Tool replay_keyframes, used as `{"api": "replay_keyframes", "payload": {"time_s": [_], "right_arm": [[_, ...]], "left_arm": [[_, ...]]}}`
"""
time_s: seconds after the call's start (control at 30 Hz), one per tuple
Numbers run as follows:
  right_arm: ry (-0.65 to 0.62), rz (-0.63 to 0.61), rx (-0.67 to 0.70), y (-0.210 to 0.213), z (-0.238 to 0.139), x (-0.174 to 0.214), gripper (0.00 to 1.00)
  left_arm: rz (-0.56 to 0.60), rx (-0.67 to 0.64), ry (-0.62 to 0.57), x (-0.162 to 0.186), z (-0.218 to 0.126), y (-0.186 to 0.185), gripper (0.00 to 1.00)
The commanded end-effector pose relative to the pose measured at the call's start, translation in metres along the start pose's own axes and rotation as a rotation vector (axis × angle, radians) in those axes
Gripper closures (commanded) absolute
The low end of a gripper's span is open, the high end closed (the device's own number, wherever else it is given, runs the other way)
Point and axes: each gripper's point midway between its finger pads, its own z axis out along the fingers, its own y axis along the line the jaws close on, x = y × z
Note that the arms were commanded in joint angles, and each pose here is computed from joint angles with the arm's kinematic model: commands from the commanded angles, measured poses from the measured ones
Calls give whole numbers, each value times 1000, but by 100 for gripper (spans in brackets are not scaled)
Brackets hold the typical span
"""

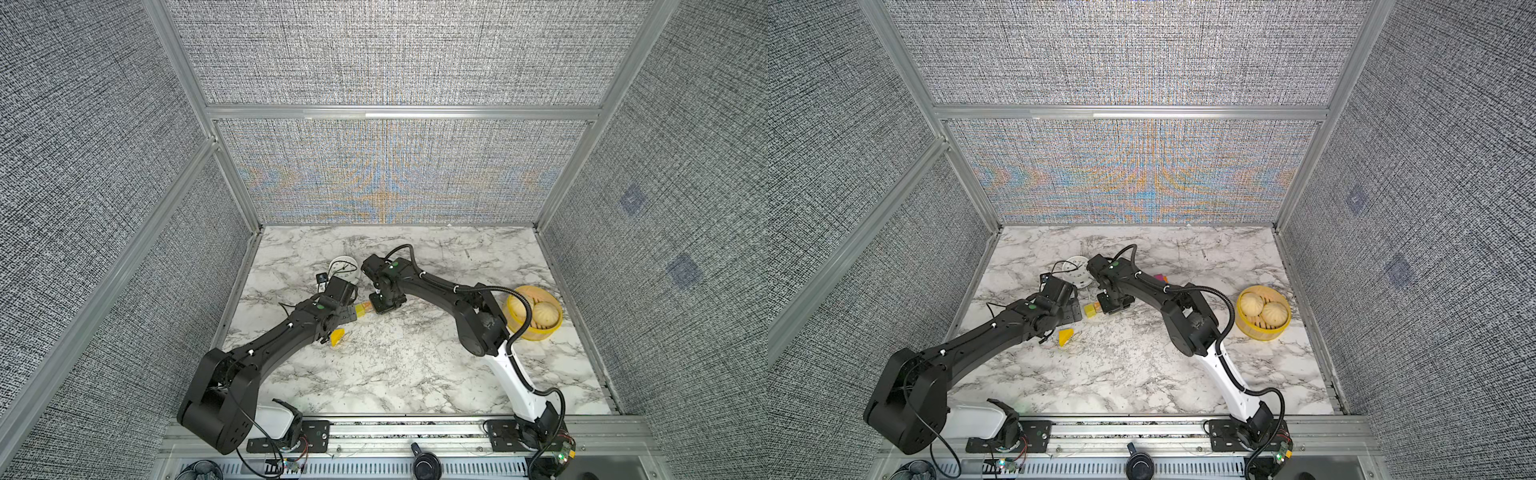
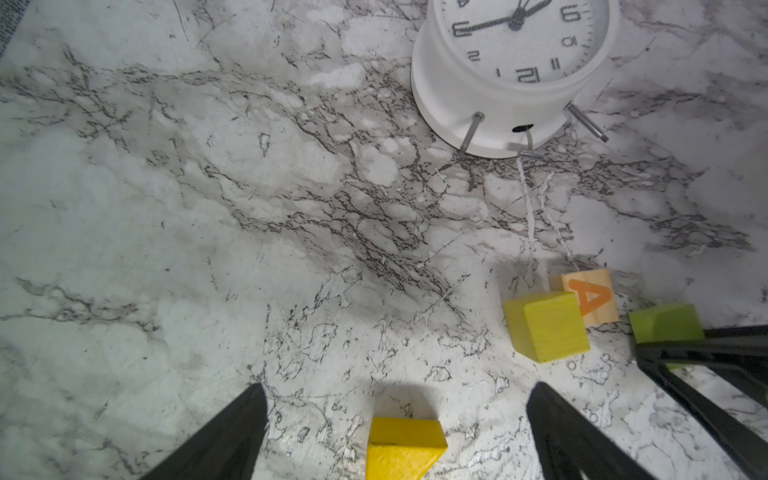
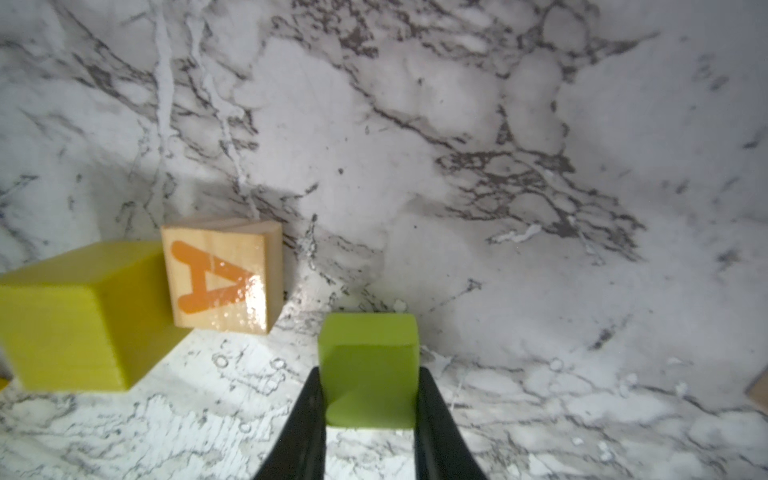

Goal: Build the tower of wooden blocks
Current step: 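Lift the lime-green cube and carry it over the stack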

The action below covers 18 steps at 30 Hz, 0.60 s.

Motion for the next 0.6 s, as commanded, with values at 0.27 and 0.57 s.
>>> {"api": "replay_keyframes", "payload": {"time_s": [0.27,0.57], "right_arm": [[-72,20,4,-32,-49,-11,75],[-103,83,26,-74,-70,-13,75]], "left_arm": [[15,4,9,-8,2,-9,1],[30,22,8,-22,3,-23,1]]}}
